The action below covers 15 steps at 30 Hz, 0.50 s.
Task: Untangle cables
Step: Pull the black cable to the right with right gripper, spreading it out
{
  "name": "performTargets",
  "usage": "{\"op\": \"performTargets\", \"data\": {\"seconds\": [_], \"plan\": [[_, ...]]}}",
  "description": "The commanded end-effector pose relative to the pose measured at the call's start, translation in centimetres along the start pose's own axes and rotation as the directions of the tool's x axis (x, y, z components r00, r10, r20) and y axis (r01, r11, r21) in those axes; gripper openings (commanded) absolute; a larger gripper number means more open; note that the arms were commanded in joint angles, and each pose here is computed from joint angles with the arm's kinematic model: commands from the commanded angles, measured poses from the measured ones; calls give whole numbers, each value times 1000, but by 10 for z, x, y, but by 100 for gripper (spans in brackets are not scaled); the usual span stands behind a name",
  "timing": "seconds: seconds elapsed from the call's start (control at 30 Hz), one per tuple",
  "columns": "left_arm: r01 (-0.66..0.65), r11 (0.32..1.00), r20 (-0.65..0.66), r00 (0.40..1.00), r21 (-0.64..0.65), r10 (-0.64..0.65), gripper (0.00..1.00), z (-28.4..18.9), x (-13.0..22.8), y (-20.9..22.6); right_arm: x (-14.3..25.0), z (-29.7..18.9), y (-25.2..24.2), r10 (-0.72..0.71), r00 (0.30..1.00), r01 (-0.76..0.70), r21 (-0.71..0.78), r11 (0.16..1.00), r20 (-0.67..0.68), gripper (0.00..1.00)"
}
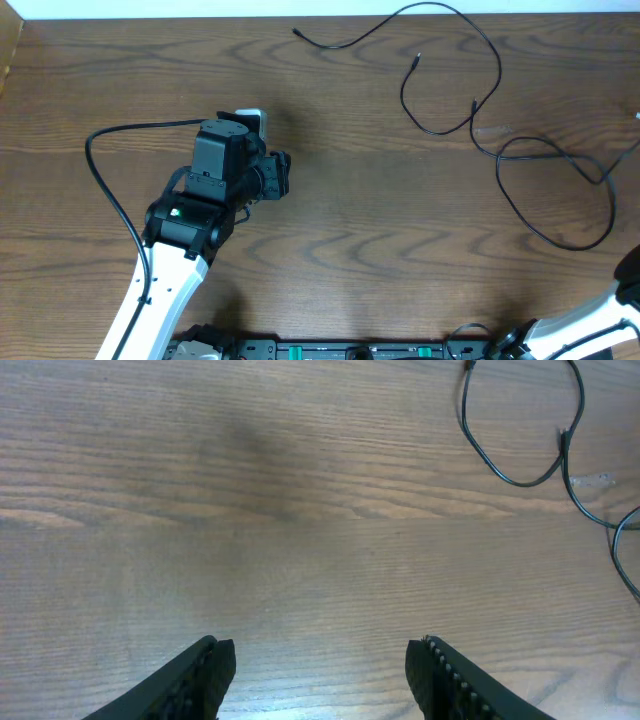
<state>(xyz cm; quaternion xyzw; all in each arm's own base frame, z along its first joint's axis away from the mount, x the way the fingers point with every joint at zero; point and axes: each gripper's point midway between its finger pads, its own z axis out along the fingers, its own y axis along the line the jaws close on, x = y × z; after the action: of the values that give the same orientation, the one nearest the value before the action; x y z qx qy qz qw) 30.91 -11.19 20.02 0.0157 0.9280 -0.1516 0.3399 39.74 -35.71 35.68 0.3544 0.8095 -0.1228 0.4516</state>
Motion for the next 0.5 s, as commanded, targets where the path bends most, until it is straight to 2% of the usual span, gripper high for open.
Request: {"op": "performTargets", "data": {"seconds": [0.0,0.17,0.2,0.23,0.3,0.4,0.47], "plan": [[-11,1000,14,1000,-1,11,61,-3,-6,0,22,30,-16,63,994,-69,-61,996,-84,1],[-11,1000,13,1000,-1,11,60,-3,-6,0,74,73,-54,129,960,-134,-3,991,-250,1],[-11,1000,13,1000,-1,11,60,-3,-6,0,91,84,-58,145,942,-155,-10,988,-304,9],[-11,1000,13,1000,-1,11,60,-3,-6,0,98,88,-58,150,933,-166,-20,986,-326,24],[-11,1000,12,1000,-1,11,60,-3,-5,0,117,100,-47,136,911,-187,-98,977,-390,46],[-10,1000,11,1000,-1,10,60,-3,-5,0,133,108,-28,103,891,-207,-193,959,-443,63],[-10,1000,10,1000,-2,10,60,-3,-5,0,142,111,-13,64,882,-199,-246,949,-467,70]]}}
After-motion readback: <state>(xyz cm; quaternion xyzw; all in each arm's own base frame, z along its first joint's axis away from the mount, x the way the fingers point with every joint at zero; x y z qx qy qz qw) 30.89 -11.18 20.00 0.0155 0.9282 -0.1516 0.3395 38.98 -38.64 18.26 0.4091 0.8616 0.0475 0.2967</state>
